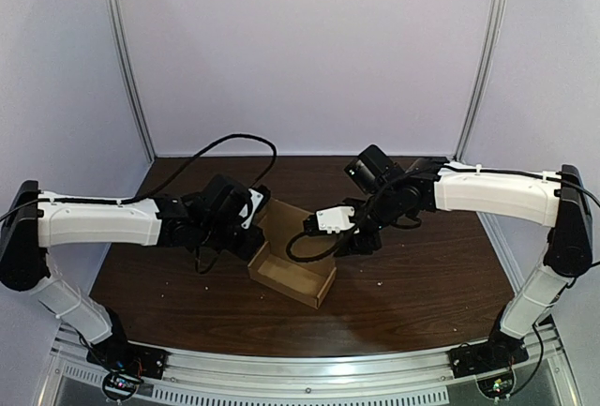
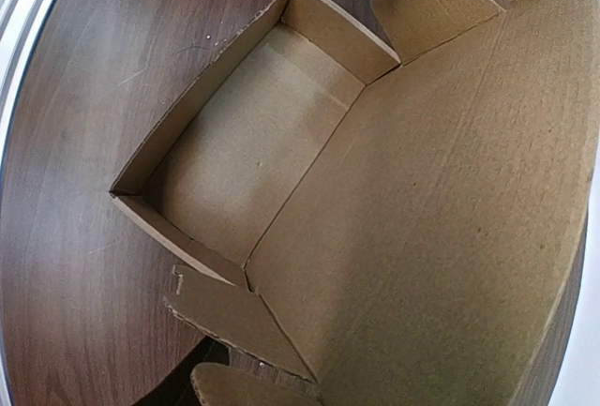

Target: Fold the paper box

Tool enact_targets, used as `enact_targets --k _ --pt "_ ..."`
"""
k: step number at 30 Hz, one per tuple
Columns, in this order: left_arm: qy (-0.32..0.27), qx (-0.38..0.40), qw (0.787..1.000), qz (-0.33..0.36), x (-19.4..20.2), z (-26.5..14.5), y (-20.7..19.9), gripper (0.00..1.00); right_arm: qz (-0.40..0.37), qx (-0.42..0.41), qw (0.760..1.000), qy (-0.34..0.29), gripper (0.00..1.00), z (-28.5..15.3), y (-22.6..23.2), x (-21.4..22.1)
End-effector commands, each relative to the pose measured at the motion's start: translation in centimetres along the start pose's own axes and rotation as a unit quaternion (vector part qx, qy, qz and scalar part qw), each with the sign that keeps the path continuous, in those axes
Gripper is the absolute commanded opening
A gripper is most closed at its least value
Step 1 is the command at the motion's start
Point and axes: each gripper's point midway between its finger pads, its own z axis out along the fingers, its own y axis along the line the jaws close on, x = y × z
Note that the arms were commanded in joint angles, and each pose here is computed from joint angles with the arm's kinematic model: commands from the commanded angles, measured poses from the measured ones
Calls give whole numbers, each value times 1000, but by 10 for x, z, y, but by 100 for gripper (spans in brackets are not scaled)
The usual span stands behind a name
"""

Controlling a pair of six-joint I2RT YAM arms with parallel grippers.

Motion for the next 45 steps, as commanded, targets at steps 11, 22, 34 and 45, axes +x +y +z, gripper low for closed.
enact_targets --k 11,22,34,45 --pt "-32 54 998 -32 -7 18 -22 2 -29 14 999 17 59 11 11 -9" --pt "-39 51 997 -38 19 17 -14 1 -85 37 994 55 58 19 22 -12" --pt "-71 80 994 -33 26 -25 -5 25 -108 28 992 65 58 21 32 -15" --pt "-11 19 999 42 -6 -82 8 46 -108 35 992 62 58 18 29 -19"
